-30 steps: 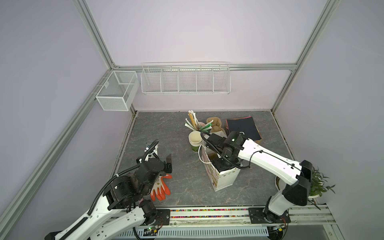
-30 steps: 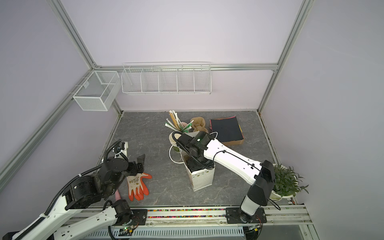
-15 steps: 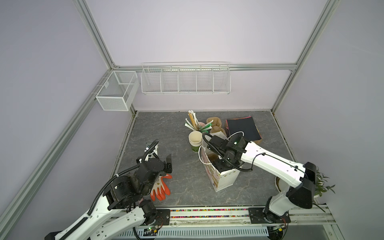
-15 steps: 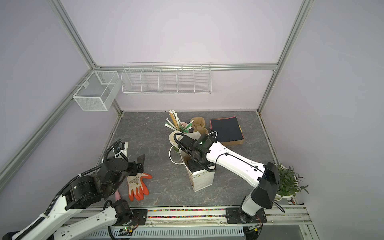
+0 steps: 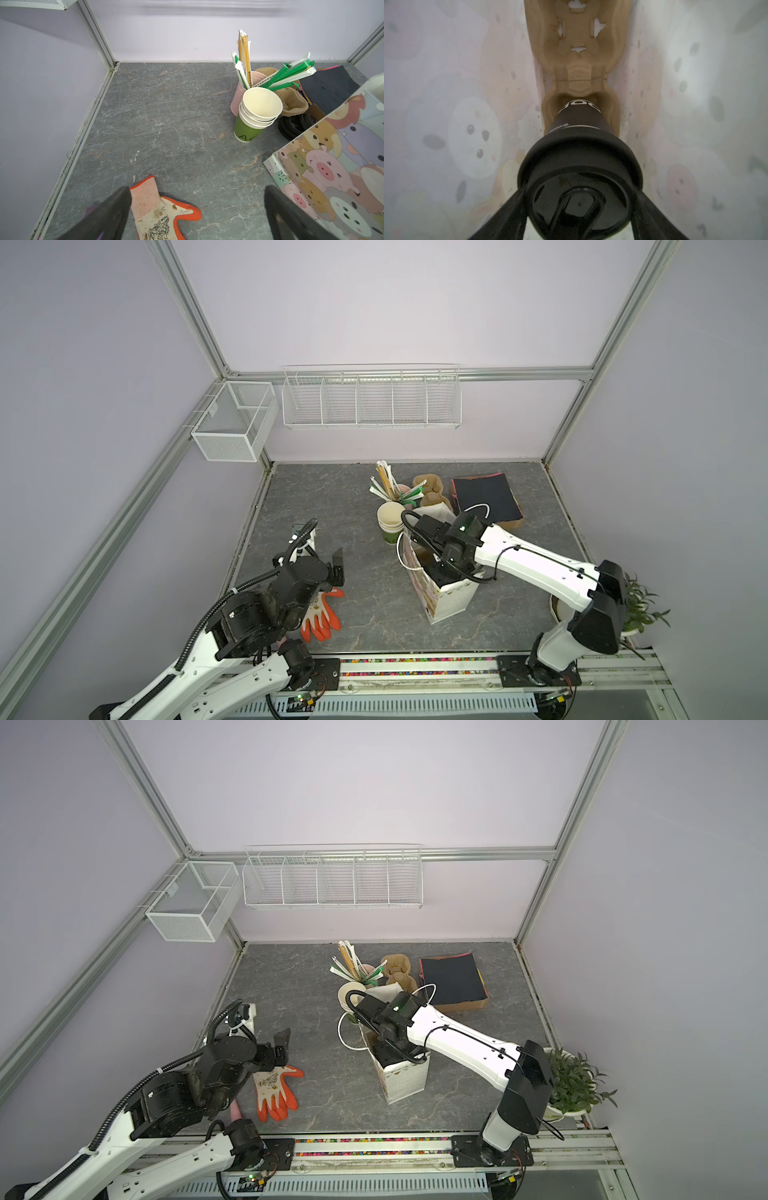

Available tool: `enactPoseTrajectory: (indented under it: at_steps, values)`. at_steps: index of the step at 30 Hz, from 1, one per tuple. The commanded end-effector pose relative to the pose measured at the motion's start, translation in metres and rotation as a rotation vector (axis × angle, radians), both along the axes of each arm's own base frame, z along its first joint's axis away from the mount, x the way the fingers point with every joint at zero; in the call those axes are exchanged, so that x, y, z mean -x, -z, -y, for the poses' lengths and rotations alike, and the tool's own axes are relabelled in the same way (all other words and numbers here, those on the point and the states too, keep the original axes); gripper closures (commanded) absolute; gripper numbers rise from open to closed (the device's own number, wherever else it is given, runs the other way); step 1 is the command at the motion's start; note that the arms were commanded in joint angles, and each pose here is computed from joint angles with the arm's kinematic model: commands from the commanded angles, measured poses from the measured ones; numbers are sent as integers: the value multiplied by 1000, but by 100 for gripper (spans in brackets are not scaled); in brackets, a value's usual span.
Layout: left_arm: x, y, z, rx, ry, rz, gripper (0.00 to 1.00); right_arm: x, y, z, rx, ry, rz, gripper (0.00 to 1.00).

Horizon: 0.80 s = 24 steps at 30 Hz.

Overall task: Pack a coffee takeout order
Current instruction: Place the coffee cup in the cup tray.

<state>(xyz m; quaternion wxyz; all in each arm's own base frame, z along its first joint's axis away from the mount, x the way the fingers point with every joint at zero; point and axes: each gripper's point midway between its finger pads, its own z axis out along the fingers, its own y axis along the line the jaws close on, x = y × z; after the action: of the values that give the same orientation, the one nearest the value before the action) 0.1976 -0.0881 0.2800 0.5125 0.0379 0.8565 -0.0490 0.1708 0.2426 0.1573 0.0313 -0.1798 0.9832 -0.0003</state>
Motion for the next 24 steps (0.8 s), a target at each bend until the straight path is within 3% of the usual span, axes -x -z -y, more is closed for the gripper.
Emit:
enactPoseTrajectory:
  at_steps: [1, 24]
  values:
    - [1, 3, -4, -19, -1, -4, 0, 5, 6, -2, -12, -1, -23, 27]
    - [1, 3, -3, -22, 0, -7, 0, 7, 36, -4, -24, 10, -69, 27]
